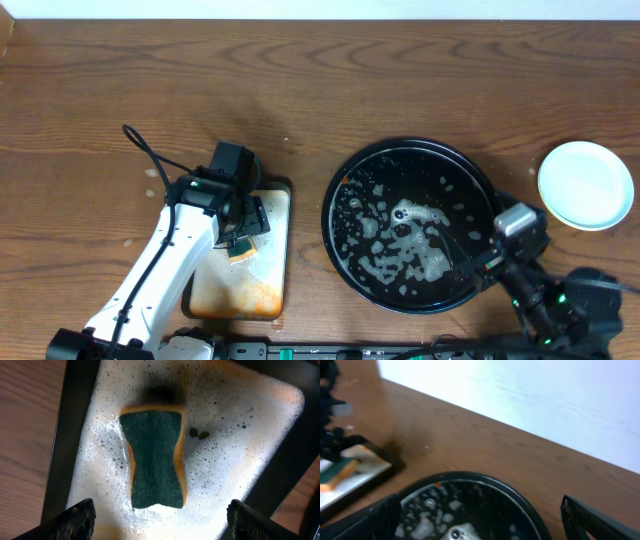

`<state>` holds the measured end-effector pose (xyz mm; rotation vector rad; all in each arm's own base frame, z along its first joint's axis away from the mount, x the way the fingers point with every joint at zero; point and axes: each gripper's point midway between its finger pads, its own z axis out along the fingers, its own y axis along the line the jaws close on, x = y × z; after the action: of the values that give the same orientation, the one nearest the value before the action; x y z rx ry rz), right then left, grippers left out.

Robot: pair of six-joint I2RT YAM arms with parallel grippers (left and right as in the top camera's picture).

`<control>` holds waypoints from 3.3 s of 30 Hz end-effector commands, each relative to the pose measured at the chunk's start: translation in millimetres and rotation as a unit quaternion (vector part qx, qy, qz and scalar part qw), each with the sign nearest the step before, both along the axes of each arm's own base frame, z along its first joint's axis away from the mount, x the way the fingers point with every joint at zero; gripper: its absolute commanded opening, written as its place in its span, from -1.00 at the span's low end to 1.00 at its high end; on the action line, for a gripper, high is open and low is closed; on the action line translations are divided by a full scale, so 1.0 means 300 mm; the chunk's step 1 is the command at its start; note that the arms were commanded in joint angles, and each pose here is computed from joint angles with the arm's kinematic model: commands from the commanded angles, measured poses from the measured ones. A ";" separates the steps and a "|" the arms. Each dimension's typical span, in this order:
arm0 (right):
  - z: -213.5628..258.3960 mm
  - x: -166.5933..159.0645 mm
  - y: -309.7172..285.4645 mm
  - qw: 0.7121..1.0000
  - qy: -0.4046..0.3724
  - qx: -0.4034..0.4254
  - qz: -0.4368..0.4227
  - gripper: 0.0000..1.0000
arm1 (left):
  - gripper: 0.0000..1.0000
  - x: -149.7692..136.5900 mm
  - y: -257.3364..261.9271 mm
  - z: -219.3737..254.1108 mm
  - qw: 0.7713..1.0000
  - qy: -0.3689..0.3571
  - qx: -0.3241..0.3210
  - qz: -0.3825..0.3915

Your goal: Clean dirty plates on tray and stack at the side

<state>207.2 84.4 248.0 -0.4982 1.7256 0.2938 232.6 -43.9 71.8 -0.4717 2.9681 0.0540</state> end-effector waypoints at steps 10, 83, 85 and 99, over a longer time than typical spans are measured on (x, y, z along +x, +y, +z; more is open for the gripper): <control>-0.225 0.071 -0.058 0.995 -0.091 -0.002 -0.044 0.99 | 0.70 -0.002 0.008 0.006 1.000 -0.004 0.002 -0.002; -0.279 0.091 -0.063 0.994 -0.096 -0.002 -0.049 0.99 | 0.70 0.038 0.183 0.231 0.794 -0.608 0.002 0.014; -0.279 0.091 -0.063 0.994 -0.096 -0.002 -0.049 0.99 | 0.70 0.036 0.183 0.220 0.798 -0.602 0.002 0.013; -0.279 0.091 -0.063 0.994 -0.096 -0.002 -0.049 0.98 | 0.70 0.036 0.183 0.218 0.799 -0.601 0.002 0.013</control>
<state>234.5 66.8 164.7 -0.4292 1.5581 0.1759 244.9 8.4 154.0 -0.3370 1.6382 -0.2067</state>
